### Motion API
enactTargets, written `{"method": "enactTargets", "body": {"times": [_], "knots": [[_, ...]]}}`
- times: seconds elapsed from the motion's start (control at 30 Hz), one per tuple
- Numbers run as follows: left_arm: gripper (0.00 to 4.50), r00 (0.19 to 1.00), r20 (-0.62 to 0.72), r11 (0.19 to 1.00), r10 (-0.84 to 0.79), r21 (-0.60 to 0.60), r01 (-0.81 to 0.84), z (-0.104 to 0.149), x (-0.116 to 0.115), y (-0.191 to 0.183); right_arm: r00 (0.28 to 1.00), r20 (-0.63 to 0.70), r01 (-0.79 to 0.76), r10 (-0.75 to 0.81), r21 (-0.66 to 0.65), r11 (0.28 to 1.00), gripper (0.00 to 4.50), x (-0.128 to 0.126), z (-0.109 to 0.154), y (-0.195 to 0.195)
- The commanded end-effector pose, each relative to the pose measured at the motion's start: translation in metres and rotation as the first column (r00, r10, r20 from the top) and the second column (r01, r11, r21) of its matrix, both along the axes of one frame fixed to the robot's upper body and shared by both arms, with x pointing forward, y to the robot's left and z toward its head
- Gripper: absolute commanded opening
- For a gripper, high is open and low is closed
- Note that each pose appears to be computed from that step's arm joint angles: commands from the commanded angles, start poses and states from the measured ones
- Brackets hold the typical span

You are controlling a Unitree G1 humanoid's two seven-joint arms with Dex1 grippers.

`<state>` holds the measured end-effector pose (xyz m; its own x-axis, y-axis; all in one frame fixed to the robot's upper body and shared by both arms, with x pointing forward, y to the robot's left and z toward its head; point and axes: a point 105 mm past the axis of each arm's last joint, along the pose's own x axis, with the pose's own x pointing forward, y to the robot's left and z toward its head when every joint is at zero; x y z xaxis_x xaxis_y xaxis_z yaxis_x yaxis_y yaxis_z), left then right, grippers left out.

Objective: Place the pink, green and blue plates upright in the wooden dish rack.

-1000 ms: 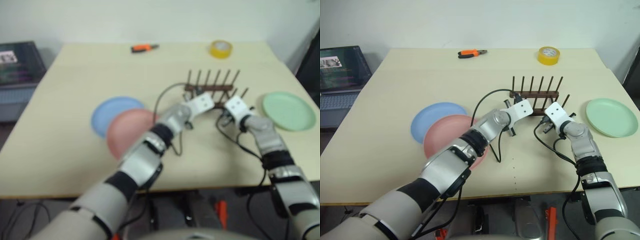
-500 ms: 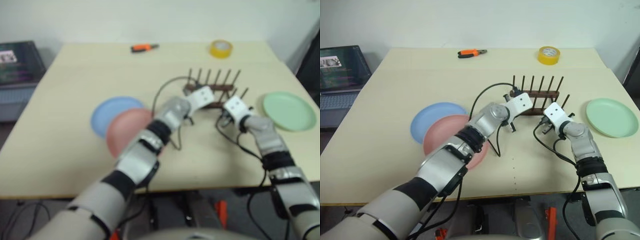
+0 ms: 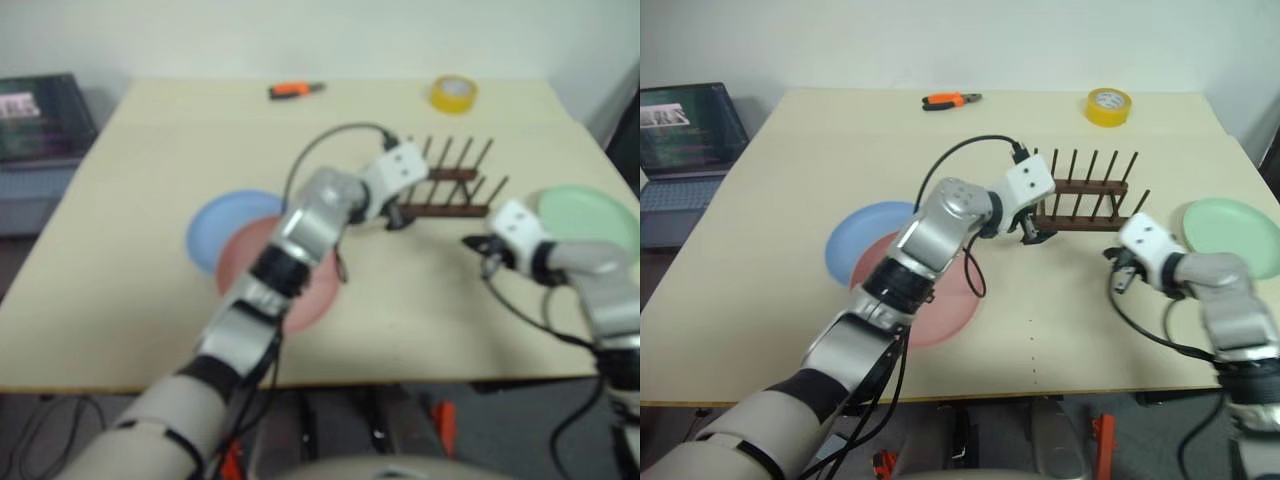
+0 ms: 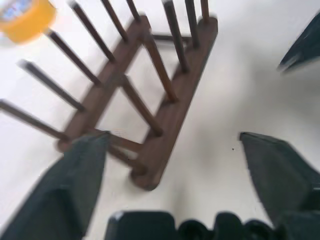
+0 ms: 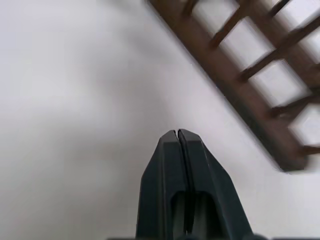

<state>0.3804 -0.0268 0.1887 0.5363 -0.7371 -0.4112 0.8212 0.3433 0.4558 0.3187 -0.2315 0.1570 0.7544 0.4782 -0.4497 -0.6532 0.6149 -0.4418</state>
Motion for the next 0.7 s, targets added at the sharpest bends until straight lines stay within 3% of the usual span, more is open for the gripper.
{"method": "enactTargets", "body": {"times": [0.03, 0.07, 0.17, 0.37, 0.53, 0.7], "knots": [[4.48, 0.999, 0.031, 0.997, -0.043, -0.064, 0.045, 0.029, -0.013, 0.009, 0.999, 0.054, -0.004, 0.000, 0.082, 0.997, 0.00, -0.021, 0.045, -0.017], [4.48, 0.998, 0.027, 0.996, -0.049, -0.078, 0.051, 0.034, -0.015, 0.015, 0.997, 0.063, 0.027, -0.032, 0.092, 0.995, 0.00, -0.024, 0.052, -0.028], [4.50, 0.998, 0.030, 0.993, -0.058, -0.099, 0.061, 0.046, -0.019, 0.035, 0.987, 0.047, 0.148, -0.152, 0.089, 0.985, 0.59, -0.031, 0.061, -0.066], [4.50, 0.992, 0.008, 0.989, -0.123, -0.085, 0.123, 0.048, -0.028, 0.068, 0.972, -0.004, 0.233, -0.233, 0.035, 0.972, 2.60, -0.040, 0.056, -0.101], [4.50, 0.994, -0.002, 0.993, -0.110, -0.038, 0.110, 0.041, -0.030, 0.097, 0.977, -0.009, 0.215, -0.215, 0.029, 0.976, 4.45, -0.038, 0.058, -0.104], [4.50, 1.000, 0.006, 1.000, 0.014, -0.010, -0.014, 0.042, -0.019, 0.135, 0.989, -0.014, 0.145, -0.145, 0.047, 0.988, 4.48, -0.035, 0.061, -0.088]]}}
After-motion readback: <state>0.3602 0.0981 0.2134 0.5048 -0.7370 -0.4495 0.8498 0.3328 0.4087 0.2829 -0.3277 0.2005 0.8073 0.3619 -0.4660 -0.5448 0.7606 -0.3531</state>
